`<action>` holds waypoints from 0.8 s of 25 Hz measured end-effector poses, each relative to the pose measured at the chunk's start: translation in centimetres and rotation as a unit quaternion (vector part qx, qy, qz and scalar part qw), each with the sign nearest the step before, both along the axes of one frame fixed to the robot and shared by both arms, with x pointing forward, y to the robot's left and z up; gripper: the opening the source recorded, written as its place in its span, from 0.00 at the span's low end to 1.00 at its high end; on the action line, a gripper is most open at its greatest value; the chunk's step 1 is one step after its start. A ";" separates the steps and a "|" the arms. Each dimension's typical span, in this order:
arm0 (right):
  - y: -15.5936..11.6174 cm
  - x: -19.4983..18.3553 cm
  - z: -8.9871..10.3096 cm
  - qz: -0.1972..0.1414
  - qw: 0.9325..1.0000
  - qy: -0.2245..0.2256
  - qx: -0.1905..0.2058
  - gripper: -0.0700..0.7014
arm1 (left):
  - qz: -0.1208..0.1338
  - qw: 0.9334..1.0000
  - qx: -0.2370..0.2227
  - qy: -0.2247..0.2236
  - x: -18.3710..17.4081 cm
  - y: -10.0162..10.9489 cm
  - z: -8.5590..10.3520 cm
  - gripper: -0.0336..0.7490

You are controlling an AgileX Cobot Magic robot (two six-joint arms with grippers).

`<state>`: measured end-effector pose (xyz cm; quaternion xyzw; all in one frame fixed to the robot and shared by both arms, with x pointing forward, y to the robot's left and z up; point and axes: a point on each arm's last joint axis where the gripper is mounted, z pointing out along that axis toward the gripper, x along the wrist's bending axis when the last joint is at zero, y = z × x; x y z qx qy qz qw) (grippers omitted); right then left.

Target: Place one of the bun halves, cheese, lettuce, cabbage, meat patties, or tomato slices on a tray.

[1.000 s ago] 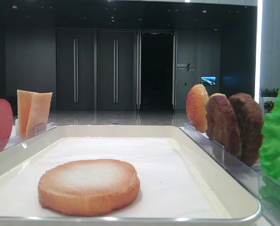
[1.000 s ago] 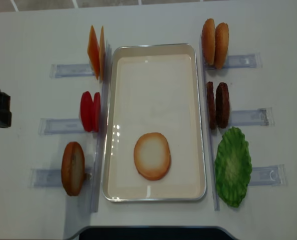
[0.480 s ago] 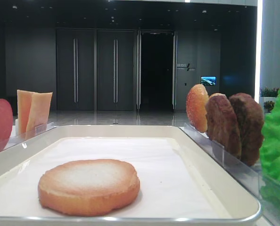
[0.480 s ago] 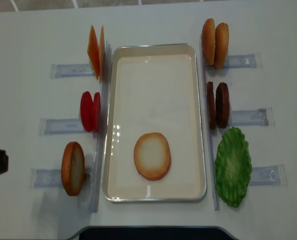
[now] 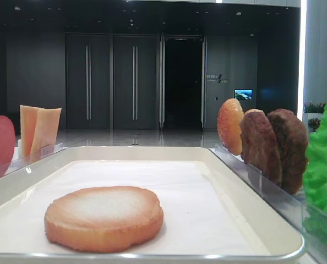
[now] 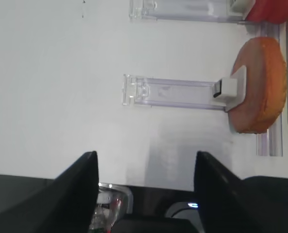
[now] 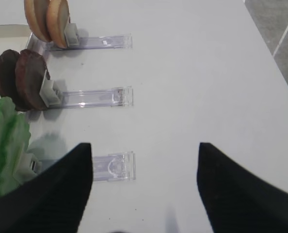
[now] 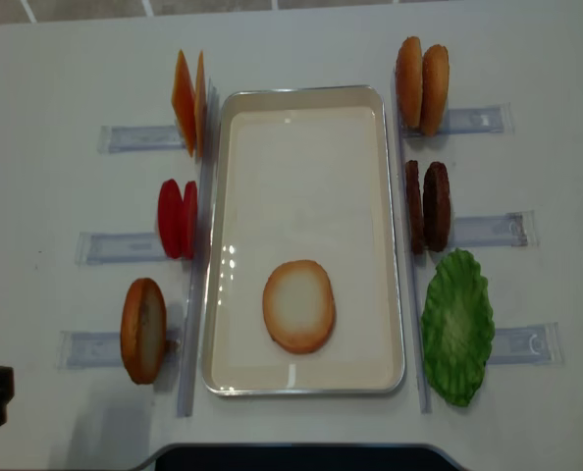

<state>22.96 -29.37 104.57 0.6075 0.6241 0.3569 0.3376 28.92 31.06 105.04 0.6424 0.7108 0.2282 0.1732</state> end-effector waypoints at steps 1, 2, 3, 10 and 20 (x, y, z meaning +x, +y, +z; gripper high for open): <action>0.0 0.0 0.0 0.000 1.000 0.000 0.000 0.70 | 0.000 1.000 0.000 -0.012 -0.4 0.0 -0.2 0.64; 0.0 0.0 0.0 0.000 1.000 0.000 0.000 0.70 | -0.001 1.000 -0.001 -0.024 -0.7 0.0 -0.4 0.64; 0.0 0.0 0.0 0.000 1.000 0.000 0.000 0.70 | -0.001 0.999 -0.001 -0.032 -1.0 0.0 -0.7 0.64; 0.0 0.0 0.0 0.000 1.000 0.000 0.000 0.70 | -0.004 0.993 -0.003 -0.120 -3.0 0.0 -0.8 0.64; 0.0 0.0 0.0 0.000 1.000 0.000 0.000 0.70 | -0.005 0.979 -0.004 -0.204 -5.0 0.1 -0.8 0.64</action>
